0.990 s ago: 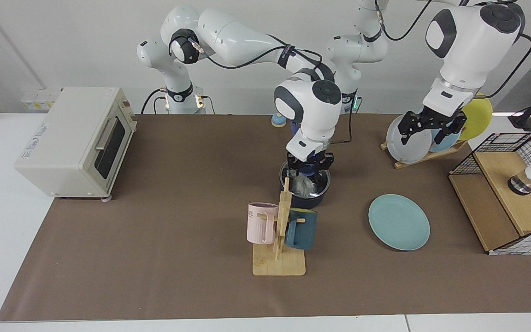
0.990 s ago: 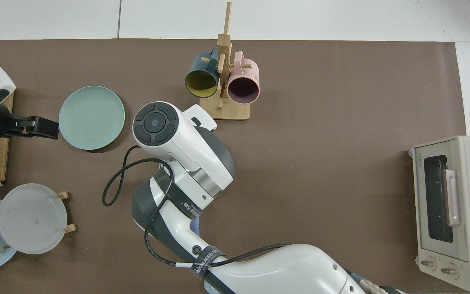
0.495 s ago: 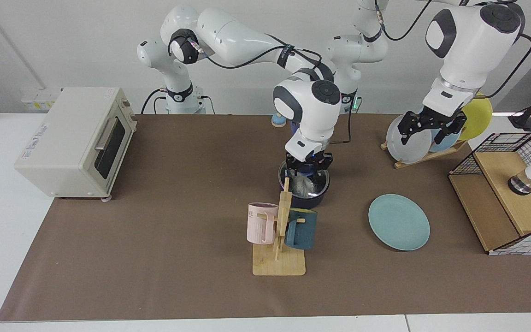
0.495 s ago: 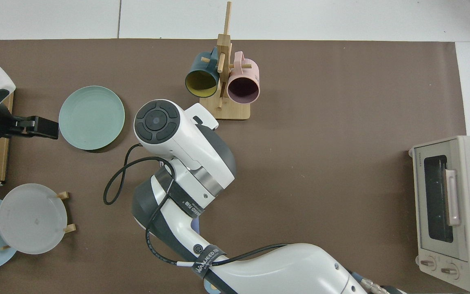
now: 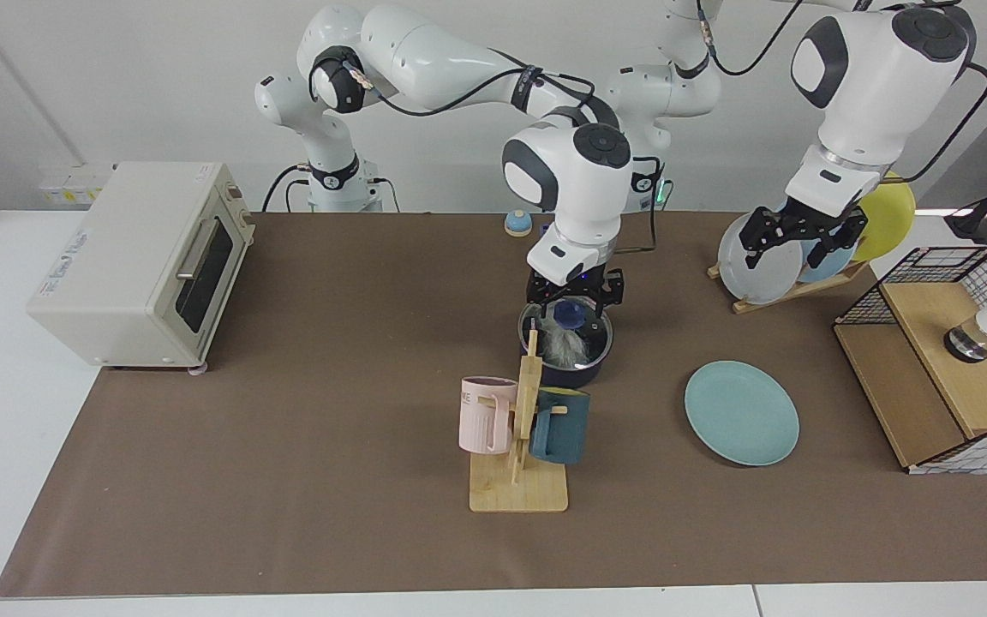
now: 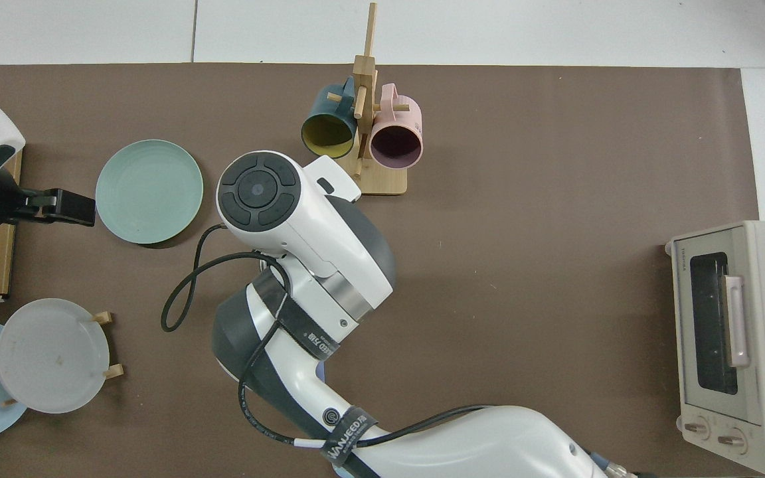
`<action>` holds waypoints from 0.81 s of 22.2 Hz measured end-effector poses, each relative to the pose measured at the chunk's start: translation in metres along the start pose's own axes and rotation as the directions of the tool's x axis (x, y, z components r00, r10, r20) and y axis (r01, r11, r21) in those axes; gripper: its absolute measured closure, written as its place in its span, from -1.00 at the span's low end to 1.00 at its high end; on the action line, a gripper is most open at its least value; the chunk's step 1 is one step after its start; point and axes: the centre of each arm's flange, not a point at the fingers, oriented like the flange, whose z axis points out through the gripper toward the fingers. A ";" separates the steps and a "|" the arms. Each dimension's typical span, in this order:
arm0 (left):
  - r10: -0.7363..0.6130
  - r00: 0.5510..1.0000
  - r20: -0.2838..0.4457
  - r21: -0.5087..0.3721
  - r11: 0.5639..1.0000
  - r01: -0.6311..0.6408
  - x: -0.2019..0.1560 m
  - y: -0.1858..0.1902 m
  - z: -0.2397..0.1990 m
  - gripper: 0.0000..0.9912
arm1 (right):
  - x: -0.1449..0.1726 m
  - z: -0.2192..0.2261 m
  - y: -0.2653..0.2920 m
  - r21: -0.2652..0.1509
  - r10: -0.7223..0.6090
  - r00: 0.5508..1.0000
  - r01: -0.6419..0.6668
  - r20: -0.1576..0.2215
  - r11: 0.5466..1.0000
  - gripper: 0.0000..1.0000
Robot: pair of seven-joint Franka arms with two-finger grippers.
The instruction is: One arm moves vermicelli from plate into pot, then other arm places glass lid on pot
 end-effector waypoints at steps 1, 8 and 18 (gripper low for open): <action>0.000 1.000 0.000 0.000 1.000 0.000 0.000 0.000 0.000 -1.00 | 0.003 -0.010 0.007 -0.001 0.009 1.000 -0.009 -0.003 1.000 -0.98; 0.000 1.000 0.000 0.000 1.000 0.000 0.000 0.000 0.000 -1.00 | 0.047 -0.103 0.130 -0.007 0.041 0.999 -0.042 -0.024 0.999 -0.98; 0.000 1.000 0.000 0.000 1.000 0.000 0.000 0.000 0.000 -1.00 | 0.085 -0.098 0.362 -0.095 -0.006 1.000 0.007 0.014 0.995 -0.98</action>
